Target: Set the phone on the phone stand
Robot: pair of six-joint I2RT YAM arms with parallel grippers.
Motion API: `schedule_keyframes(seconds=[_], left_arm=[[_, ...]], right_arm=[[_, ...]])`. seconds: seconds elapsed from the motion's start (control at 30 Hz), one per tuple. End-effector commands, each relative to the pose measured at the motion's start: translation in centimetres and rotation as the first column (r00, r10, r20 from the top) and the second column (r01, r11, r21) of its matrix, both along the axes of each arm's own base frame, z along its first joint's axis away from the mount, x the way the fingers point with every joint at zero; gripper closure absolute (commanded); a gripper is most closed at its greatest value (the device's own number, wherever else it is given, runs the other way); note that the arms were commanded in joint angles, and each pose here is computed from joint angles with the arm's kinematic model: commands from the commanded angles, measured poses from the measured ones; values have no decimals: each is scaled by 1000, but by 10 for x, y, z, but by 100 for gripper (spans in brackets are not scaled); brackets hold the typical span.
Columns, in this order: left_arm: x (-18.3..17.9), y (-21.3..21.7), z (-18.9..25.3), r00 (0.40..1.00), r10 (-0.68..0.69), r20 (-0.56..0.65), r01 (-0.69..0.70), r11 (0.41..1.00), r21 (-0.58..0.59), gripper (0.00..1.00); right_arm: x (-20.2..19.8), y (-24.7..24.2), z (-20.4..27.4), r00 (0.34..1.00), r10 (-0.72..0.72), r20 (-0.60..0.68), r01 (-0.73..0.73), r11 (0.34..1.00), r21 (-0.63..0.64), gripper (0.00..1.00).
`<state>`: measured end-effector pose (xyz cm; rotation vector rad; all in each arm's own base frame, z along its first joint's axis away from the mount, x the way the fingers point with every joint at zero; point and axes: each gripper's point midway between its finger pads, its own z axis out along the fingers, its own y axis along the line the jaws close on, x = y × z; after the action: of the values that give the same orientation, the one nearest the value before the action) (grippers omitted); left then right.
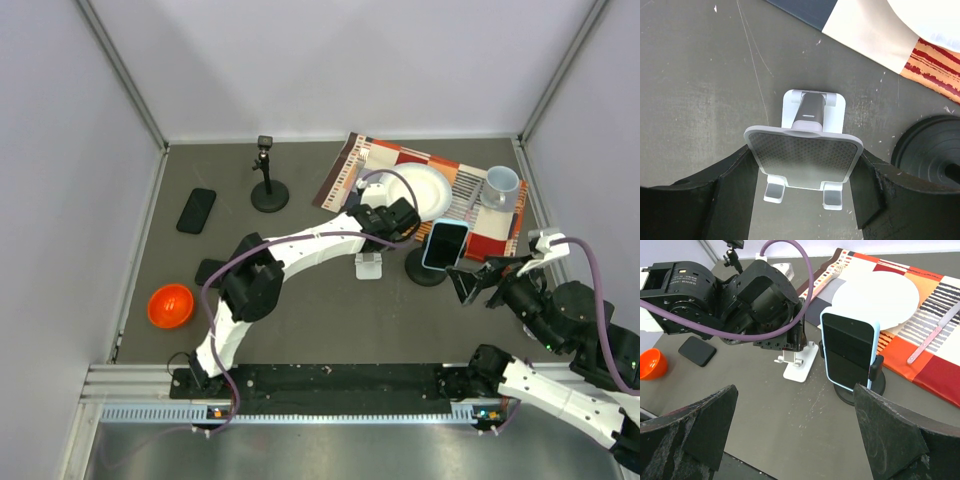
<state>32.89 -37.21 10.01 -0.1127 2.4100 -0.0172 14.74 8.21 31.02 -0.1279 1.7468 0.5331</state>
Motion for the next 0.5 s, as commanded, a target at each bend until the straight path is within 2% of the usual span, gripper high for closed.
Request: schedule_keyframes(seconds=[0.0, 0.07, 0.1, 0.17, 0.2, 0.3, 0.33, 0.47], left_arm=[[14, -15, 19, 997, 18, 73, -14, 998, -57, 100], [13, -16, 16, 998, 16, 64, -12, 998, -59, 97], [13, -17, 17, 998, 14, 64, -10, 998, -66, 80], [11, -17, 19, 998, 13, 62, -9, 997, -72, 69], [11, -17, 22, 998, 12, 63, -7, 997, -79, 49], [9, -16, 35, 998, 1, 69, 6, 995, -99, 29], [7, -15, 44, 997, -1, 76, 10, 993, -116, 2], [1, -16, 71, 995, -48, 86, 62, 983, -170, 2]], right_arm=[[-2, -4, 9, 1000, -6, 13, 5, 1000, 28, 1], [-1, -3, 8, 1000, -8, 11, 7, 1000, 29, 1], [-2, -3, 8, 1000, -6, 9, 6, 1000, 29, 1], [-2, -1, 6, 1000, -1, 4, 1, 1000, 29, 1], [-2, -1, 6, 1000, -1, 3, 1, 1000, 29, 1], [-2, -1, 4, 1000, 1, 0, -1, 1000, 25, 1], [-2, 0, 5, 1000, 2, 3, -2, 1000, 29, 1], [0, 0, 3, 1000, -4, -2, 4, 1000, 17, 1]])
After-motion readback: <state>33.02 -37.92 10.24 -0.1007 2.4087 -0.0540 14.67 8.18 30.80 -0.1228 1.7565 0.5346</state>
